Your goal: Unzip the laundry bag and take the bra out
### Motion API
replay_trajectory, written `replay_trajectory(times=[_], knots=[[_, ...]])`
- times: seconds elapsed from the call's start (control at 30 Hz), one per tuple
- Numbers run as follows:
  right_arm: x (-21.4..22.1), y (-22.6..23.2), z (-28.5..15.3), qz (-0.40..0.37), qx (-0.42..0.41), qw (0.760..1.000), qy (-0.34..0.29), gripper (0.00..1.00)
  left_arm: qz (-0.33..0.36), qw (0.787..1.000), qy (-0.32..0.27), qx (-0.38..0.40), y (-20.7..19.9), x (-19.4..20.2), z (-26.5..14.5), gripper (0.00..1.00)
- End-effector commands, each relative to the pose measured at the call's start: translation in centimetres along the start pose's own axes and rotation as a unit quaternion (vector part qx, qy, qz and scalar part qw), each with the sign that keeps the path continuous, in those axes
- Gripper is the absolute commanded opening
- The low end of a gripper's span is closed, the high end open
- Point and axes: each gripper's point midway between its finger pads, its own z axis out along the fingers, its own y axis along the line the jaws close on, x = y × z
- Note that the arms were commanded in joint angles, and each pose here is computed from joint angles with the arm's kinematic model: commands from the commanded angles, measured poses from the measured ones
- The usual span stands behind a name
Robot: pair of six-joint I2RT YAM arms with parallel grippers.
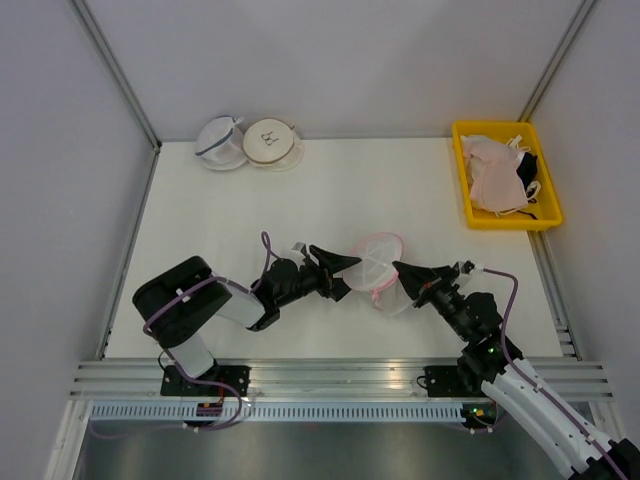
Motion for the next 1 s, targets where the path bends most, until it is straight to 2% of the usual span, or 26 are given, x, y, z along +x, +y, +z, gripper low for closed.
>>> replay_trajectory(times=[0.0,0.07,0.1,0.2,0.3,0.37,0.4,0.43,0.47,0.5,0.6,0.63,0.7,0.73,0.77,0.8,0.87,0.9,0.97], knots=[[0.6,-0.4,-0.4,0.021,0.009,1.0,0.017,0.01,0.038,0.998,-0.001,0.046,-2.4,0.4,-0.6,0.64],[0.4,-0.4,-0.5,0.022,0.005,1.0,0.012,0.01,0.043,0.998,0.002,0.05,-2.7,0.6,-0.8,0.57],[0.2,-0.6,-0.5,0.022,0.007,1.0,0.008,0.0,0.044,0.998,0.006,0.052,-2.8,0.7,-1.0,0.48],[-0.1,-0.7,-0.6,0.014,0.009,1.0,-0.002,0.0,0.049,0.997,0.011,0.054,-2.9,1.0,-1.9,0.31],[-0.3,-0.8,-0.4,0.002,0.015,1.0,-0.008,0.0,0.059,0.997,0.008,0.045,-2.9,1.2,-2.8,0.22],[-0.1,-1.0,-0.4,-0.024,0.023,0.999,-0.005,0.01,0.074,0.996,0.0,0.052,-3.7,1.3,-3.5,0.21],[0.0,-0.7,-0.2,-0.037,0.026,0.999,-0.005,0.07,0.077,0.996,-0.007,0.035,-3.0,1.1,-3.7,0.2],[0.1,-0.7,-0.1,-0.067,0.027,0.997,-0.001,0.28,0.091,0.995,-0.013,0.03,-2.9,0.9,-3.8,0.2],[0.6,0.0,0.0,-0.087,0.026,0.996,0.008,0.36,0.101,0.994,-0.014,0.039,-3.9,1.2,-4.2,0.19],[0.7,0.0,0.2,-0.103,0.032,0.994,0.011,0.44,0.113,0.993,-0.023,0.018,-3.2,0.7,-4.3,0.18],[1.3,0.9,0.6,-0.178,0.048,0.983,0.022,0.59,0.139,0.989,-0.039,0.018,-4.3,0.7,-5.1,0.16],[1.3,1.2,0.6,-0.203,0.053,0.977,0.021,0.61,0.151,0.987,-0.052,-0.014,-3.1,0.0,-5.5,0.16],[1.4,1.8,0.7,-0.265,0.075,0.961,0.025,0.62,0.171,0.982,-0.075,-0.017,-4.0,-0.3,-6.4,0.12],[1.5,2.0,0.7,-0.282,0.08,0.956,0.028,0.61,0.172,0.979,-0.091,-0.056,-2.5,-1.1,-6.9,0.1],[1.3,1.7,0.7,-0.312,0.092,0.945,0.032,0.6,0.175,0.977,-0.101,-0.063,-2.5,-1.4,-7.2,0.06],[1.5,2.3,0.9,-0.323,0.094,0.941,0.035,0.57,0.181,0.975,-0.117,-0.05,-3.5,-1.6,-7.8,0.04],[1.9,2.3,1.1,-0.353,0.101,0.928,0.053,0.49,0.186,0.97,-0.141,-0.07,-3.0,-2.5,-8.5,0.02],[2.0,2.1,1.1,-0.36,0.105,0.925,0.06,0.4,0.192,0.968,-0.146,-0.068,-3.3,-2.5,-8.8,0.02],[2.1,1.5,1.2,-0.38,0.12,0.914,0.076,0.35,0.194,0.964,-0.163,-0.085,-3.0,-3.1,-9.1,0.02]])
